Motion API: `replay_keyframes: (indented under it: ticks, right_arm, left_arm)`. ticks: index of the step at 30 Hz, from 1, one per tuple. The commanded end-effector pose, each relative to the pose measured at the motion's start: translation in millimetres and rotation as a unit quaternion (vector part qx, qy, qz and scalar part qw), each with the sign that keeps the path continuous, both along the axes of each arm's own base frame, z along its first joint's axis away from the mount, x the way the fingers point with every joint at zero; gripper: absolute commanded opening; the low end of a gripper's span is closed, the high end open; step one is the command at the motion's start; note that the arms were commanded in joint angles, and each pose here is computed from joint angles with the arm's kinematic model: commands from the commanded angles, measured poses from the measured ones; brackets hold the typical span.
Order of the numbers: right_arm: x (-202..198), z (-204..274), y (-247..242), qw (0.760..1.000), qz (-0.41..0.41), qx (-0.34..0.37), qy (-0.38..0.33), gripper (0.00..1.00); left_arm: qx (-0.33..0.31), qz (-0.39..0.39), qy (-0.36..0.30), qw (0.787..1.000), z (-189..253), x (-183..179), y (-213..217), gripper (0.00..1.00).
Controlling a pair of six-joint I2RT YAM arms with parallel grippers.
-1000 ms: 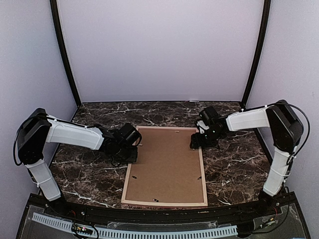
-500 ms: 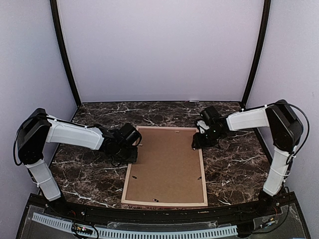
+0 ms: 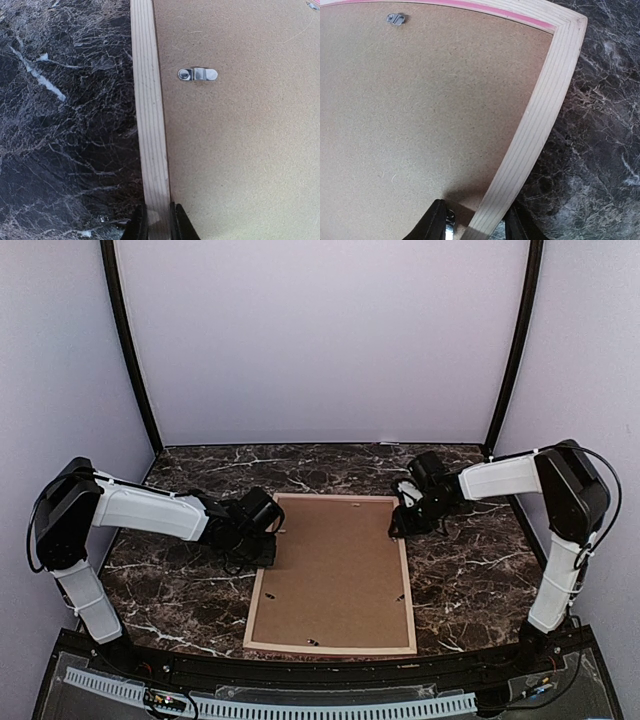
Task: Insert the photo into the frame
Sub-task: Press the fastener onto the backboard.
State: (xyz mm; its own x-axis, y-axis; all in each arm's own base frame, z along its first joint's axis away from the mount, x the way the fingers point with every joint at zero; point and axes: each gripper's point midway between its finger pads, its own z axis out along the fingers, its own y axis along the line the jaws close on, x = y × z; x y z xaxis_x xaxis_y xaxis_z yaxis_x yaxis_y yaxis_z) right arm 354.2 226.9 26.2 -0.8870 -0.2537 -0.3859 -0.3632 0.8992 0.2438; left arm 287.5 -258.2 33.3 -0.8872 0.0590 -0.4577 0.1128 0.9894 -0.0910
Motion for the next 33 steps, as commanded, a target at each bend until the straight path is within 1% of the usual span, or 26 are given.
replay_keyframes:
  ticks: [1,6,9,11,14,18,25,33]
  right_arm:
    - [-23,-16,-15,0.999,0.019,-0.028,0.042,0.38]
    - [-24,-18,-21,0.999,0.014,-0.027,0.045,0.33]
    - [-24,-18,-22,0.999,0.014,-0.023,0.047,0.34]
    - [-25,-15,-19,0.999,0.016,-0.014,0.046,0.38]
    - [-24,-8,-16,0.999,0.013,-0.001,0.041,0.48]
    - [-21,2,-15,1.0,0.001,0.009,0.028,0.54]
    - [-17,16,-11,0.999,-0.013,0.032,0.013,0.59]
    - [-16,18,-5,0.999,-0.019,0.047,0.016,0.65]
  left_arm:
    - [0.002,-0.014,0.005,1.0,4,-5,-5,0.03]
    - [0.001,-0.013,0.003,1.0,5,-5,-5,0.03]
    - [0.003,-0.013,0.004,1.0,4,-5,-4,0.03]
    - [0.003,-0.012,0.003,1.0,5,-5,-4,0.03]
    - [0.002,-0.012,0.003,1.0,5,-5,-4,0.03]
    - [0.001,-0.012,0.003,1.0,5,-5,-5,0.03]
    - [0.003,-0.012,0.004,1.0,4,-5,-4,0.03]
    - [0.003,-0.013,0.003,1.0,4,-4,-5,0.03]
